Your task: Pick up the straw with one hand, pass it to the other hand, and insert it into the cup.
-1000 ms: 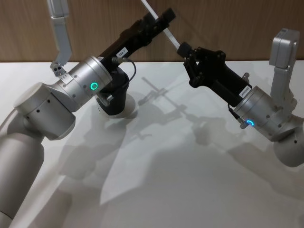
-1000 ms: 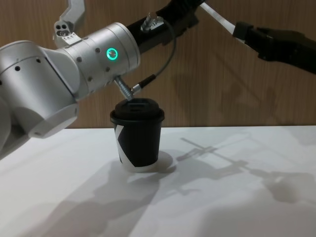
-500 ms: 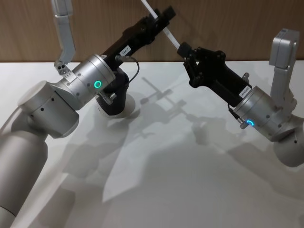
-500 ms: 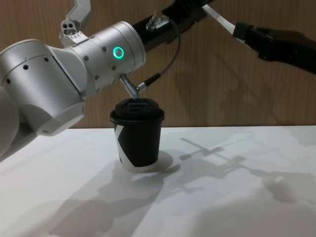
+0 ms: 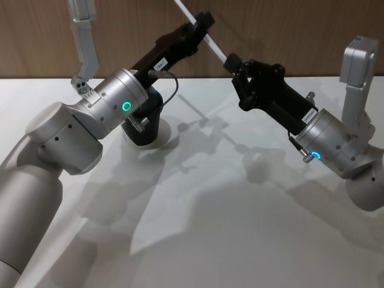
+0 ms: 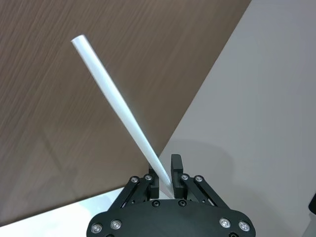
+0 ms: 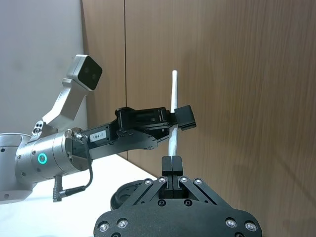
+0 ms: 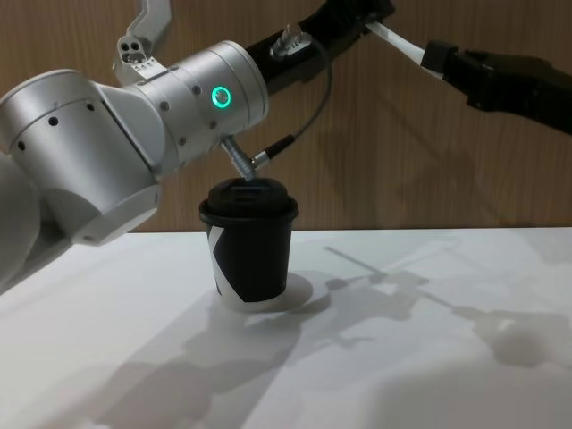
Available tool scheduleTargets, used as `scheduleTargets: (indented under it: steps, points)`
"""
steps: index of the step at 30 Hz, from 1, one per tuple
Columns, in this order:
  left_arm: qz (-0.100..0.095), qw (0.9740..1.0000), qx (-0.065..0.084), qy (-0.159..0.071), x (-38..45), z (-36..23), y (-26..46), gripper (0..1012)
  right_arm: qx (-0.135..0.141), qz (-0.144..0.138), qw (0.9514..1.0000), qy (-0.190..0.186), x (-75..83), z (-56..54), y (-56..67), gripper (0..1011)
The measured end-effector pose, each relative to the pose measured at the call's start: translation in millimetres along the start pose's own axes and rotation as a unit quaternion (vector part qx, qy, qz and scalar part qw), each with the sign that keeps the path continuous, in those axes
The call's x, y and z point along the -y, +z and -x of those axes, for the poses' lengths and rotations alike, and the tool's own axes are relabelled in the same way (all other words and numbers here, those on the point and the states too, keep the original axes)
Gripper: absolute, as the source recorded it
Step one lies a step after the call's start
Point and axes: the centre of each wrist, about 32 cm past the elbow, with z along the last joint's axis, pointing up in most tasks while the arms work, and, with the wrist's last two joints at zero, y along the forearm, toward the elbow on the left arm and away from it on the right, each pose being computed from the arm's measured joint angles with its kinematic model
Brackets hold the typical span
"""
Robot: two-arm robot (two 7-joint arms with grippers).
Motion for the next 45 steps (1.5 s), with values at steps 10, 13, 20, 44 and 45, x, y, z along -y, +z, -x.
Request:
scheduleTargets:
  steps: [10, 13, 20, 44, 45]
  points:
    - [-0.004, 0.9999, 0.01, 0.009, 1.4, 3.2, -0.9, 68, 0.0, 0.0, 1.0, 0.0, 0.0, 0.0, 0.0, 104]
    - [-0.004, 0.9998, 0.013, 0.011, 1.8, 4.4, -1.1, 29, 0.0, 0.0, 1.0, 0.0, 0.0, 0.0, 0.0, 186]
    - [-0.007, 0.9994, 0.027, 0.022, 2.0, 7.3, -1.9, 6, 0.0, 0.0, 1.0, 0.0, 0.0, 0.0, 0.0, 406]
    - [-0.042, 0.9729, 0.204, 0.1, -11.5, 26.5, 11.2, 7, 0.0, 0.0, 1.0, 0.0, 0.0, 0.0, 0.0, 1001]
    - [-0.042, 0.9711, 0.212, 0.103, -12.0, 27.2, 11.8, 6, 0.0, 0.0, 1.0, 0.0, 0.0, 0.0, 0.0, 1001]
